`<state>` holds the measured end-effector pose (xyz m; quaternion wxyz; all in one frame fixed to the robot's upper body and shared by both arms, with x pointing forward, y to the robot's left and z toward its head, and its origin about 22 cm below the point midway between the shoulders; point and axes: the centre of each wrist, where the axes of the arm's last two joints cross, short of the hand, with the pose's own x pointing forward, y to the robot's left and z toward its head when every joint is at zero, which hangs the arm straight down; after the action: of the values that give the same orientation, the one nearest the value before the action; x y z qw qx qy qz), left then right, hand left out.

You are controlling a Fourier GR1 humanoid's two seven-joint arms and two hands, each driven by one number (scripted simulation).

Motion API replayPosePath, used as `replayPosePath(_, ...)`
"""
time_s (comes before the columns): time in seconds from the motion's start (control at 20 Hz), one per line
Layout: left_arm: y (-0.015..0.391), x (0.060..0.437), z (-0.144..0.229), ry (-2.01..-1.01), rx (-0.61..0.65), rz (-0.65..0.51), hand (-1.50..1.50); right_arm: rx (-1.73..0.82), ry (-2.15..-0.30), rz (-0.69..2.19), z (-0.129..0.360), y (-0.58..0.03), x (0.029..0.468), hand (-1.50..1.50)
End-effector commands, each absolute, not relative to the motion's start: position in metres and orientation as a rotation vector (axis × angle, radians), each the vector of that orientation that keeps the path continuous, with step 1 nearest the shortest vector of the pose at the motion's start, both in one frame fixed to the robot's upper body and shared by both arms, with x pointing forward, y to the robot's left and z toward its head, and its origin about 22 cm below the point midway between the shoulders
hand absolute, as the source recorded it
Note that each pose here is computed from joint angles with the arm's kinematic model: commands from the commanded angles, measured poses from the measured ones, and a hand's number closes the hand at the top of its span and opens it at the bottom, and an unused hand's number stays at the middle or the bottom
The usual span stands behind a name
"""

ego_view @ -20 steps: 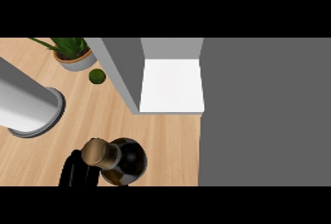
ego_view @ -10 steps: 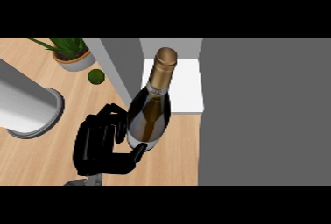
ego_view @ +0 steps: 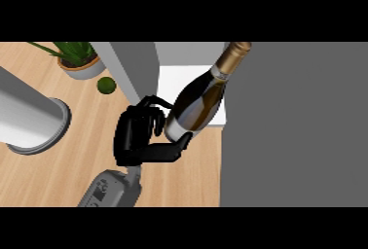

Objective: Pick up the wine, place it into the cabinet and close the cabinet

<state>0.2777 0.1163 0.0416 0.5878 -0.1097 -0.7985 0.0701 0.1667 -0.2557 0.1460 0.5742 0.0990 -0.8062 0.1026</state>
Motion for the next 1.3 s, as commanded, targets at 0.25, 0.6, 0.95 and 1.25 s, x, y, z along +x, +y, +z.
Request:
replayPosePath(0.25, 0.081, 0.303, 0.027, -1.837, -0.152, 0.098, 1.50, 0.241, -1.913, 0.235, 0.143, -0.254, 0.172, -1.50)
replayPosePath(0.6, 0.084, 0.309, 0.014, -1.771, -0.149, 0.125, 1.50, 0.228, -1.888, 0.242, 0.158, -0.261, 0.176, -1.50)
replayPosePath(0.95, 0.073, 0.308, -0.019, -1.749, -0.109, 0.168, 1.50, 0.239, -1.903, 0.247, 0.140, -0.252, 0.178, -1.50)
replayPosePath(1.25, 0.095, 0.312, -0.041, -1.715, -0.134, 0.182, 1.50, 0.238, -1.890, 0.239, 0.145, -0.271, 0.172, -1.50)
